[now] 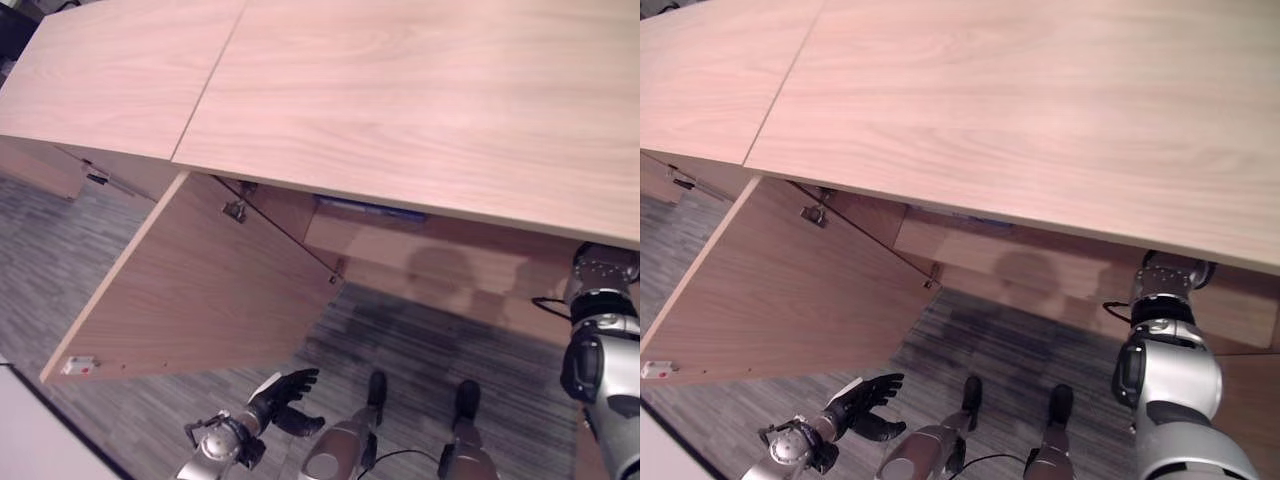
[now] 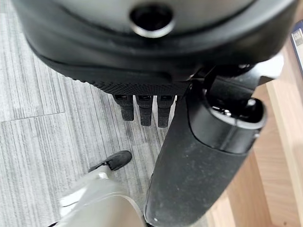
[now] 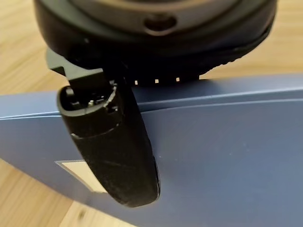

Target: Put the empty folder in the office cabinet

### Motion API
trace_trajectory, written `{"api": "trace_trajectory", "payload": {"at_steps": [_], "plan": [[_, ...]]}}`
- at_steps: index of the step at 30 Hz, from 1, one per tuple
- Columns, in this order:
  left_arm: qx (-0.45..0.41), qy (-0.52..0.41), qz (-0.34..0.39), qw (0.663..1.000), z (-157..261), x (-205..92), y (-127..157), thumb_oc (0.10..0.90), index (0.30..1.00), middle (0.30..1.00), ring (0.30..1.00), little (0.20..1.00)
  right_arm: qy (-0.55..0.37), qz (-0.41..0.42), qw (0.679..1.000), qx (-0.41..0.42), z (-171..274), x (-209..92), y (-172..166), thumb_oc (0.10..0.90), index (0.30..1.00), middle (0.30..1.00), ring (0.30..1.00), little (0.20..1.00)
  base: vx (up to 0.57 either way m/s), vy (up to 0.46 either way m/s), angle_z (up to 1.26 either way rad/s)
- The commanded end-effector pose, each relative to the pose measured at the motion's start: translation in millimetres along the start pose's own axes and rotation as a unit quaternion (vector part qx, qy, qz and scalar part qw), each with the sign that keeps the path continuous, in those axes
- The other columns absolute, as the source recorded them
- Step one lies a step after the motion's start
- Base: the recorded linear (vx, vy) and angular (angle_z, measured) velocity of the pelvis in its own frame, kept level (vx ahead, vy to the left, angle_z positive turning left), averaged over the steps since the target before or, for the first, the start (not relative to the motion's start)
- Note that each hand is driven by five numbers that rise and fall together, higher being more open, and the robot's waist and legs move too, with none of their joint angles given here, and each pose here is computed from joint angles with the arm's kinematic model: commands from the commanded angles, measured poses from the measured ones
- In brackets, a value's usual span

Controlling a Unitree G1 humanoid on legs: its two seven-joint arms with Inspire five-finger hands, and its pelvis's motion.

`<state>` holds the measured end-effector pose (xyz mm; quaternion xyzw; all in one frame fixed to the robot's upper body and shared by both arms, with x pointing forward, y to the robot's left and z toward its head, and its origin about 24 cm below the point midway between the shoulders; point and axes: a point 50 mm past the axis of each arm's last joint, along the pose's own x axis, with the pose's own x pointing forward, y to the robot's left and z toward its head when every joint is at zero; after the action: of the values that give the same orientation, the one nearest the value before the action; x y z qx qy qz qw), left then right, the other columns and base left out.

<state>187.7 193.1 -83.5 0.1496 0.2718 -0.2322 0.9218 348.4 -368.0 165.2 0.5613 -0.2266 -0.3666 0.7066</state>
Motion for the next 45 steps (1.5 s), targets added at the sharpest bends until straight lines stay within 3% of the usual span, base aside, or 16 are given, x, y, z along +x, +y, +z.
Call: {"api": "trace_trajectory", "payload": {"at_steps": [1,11,21,22,23,24,37,38,45], "plan": [[0.045,-0.009,0.01,0.999,9,-7,30,0.8,0.9,0.9,0.9,0.9,-0.042,0.132,0.99,0.014,28,-1,83,0.4,0.3,0.3,0.3,0.3,0.01,0.013,-0.1],[0.066,-0.005,0.009,0.998,10,-12,36,0.8,0.9,0.9,0.9,0.9,-0.048,0.121,0.992,0.005,37,0,100,0.4,0.3,0.3,0.3,0.3,-0.01,0.01,-0.01],[0.089,-0.047,0.022,0.995,37,-16,55,0.8,0.9,0.9,0.9,0.9,-0.04,0.138,0.99,-0.002,34,-5,119,0.4,0.3,0.3,0.3,0.3,-0.02,-0.051,0.08],[0.091,-0.05,0.022,0.994,38,-18,56,0.8,0.9,0.9,0.9,0.9,-0.039,0.136,0.99,-0.004,34,-4,117,0.435,0.352,0.352,0.352,0.352,0.01,-0.04,0.27],[0.092,-0.053,0.024,0.994,40,-19,58,0.8,0.9,0.9,0.9,0.9,-0.039,0.13,0.991,-0.004,34,-3,115,0.562,0.542,0.542,0.542,0.542,0.0,-0.028,0.16],[0.092,-0.053,0.024,0.994,40,-20,58,0.8,0.9,0.9,0.9,0.9,-0.039,0.129,0.991,-0.004,34,-3,115,0.8,0.9,0.9,0.9,0.9,0.0,-0.021,0.05],[0.109,-0.081,0.058,0.989,65,-41,87,0.8,0.9,0.9,0.9,0.9,-0.012,0.029,0.998,-0.051,41,8,88,0.8,0.9,0.9,0.9,0.9,0.0,-0.06,0.08],[0.123,-0.091,0.052,0.987,78,-34,84,0.8,0.9,0.9,0.9,0.9,0.012,0.016,0.998,-0.064,20,2,94,0.8,0.9,0.9,0.9,0.9,0.09,-0.08,0.07],[0.104,-0.03,0.086,0.99,42,-32,84,0.8,0.9,0.9,0.9,0.9,0.034,-0.054,0.99,-0.124,30,9,67,0.8,0.9,0.9,0.9,0.9,0.0,-0.047,0.02]]}}
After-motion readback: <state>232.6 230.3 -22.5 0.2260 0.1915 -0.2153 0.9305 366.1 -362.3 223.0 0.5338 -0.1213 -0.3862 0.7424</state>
